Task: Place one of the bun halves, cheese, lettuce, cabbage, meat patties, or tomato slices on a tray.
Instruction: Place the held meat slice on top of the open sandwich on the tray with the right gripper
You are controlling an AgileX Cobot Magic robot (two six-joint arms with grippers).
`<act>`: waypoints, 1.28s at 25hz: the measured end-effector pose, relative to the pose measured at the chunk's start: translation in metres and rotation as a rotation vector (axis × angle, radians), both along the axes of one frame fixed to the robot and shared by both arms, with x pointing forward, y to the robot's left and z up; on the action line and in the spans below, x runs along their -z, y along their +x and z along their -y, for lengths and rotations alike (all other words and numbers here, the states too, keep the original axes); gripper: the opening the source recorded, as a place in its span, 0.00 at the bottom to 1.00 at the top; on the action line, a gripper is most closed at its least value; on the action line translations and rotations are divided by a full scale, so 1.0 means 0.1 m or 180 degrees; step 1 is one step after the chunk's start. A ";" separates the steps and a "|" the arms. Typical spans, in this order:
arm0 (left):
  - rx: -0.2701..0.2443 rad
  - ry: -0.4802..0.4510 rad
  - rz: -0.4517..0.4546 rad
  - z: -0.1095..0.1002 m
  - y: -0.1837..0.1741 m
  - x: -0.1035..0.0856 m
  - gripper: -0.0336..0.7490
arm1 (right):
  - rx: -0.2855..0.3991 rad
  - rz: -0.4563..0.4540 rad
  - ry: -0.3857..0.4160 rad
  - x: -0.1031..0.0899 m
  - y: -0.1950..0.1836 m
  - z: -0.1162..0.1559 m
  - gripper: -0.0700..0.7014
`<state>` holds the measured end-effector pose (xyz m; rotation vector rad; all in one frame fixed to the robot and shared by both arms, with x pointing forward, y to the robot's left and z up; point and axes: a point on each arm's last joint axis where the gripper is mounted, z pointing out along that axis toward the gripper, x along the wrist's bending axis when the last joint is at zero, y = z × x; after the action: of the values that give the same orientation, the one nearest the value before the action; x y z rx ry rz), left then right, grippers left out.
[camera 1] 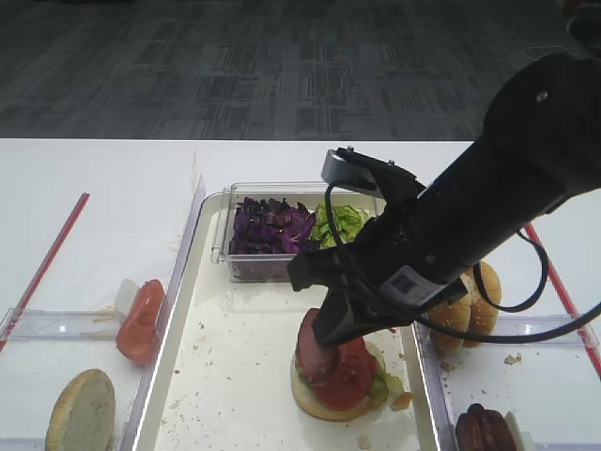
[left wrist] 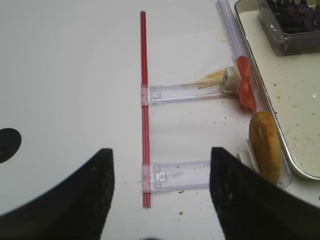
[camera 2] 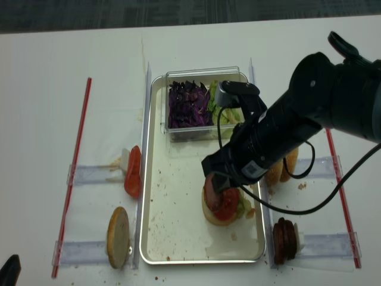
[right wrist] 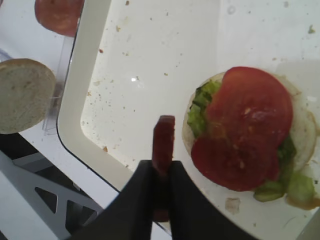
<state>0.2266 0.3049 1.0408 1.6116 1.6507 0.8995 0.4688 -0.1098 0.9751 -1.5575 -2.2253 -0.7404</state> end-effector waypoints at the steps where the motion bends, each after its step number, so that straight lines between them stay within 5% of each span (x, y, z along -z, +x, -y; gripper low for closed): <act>1: 0.0000 0.0000 0.0000 0.00 0.00 0.00 0.58 | 0.0006 0.0005 -0.0022 0.02 0.01 0.00 0.24; 21: 0.0000 0.0000 0.0000 0.00 0.00 0.00 0.58 | -0.0050 0.0044 -0.0288 0.31 0.12 0.00 0.26; 29: 0.0000 0.0000 0.0000 0.00 0.00 0.00 0.58 | -0.0180 0.0115 -0.0463 0.34 0.12 0.04 0.75; 32: 0.0000 0.0000 0.0000 0.00 0.00 0.00 0.58 | -0.0192 0.0130 -0.0478 0.34 0.12 0.04 0.81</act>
<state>0.2266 0.3049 1.0408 1.6116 1.6507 0.8995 0.4808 -0.1141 0.9406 -1.5473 -2.3958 -0.6053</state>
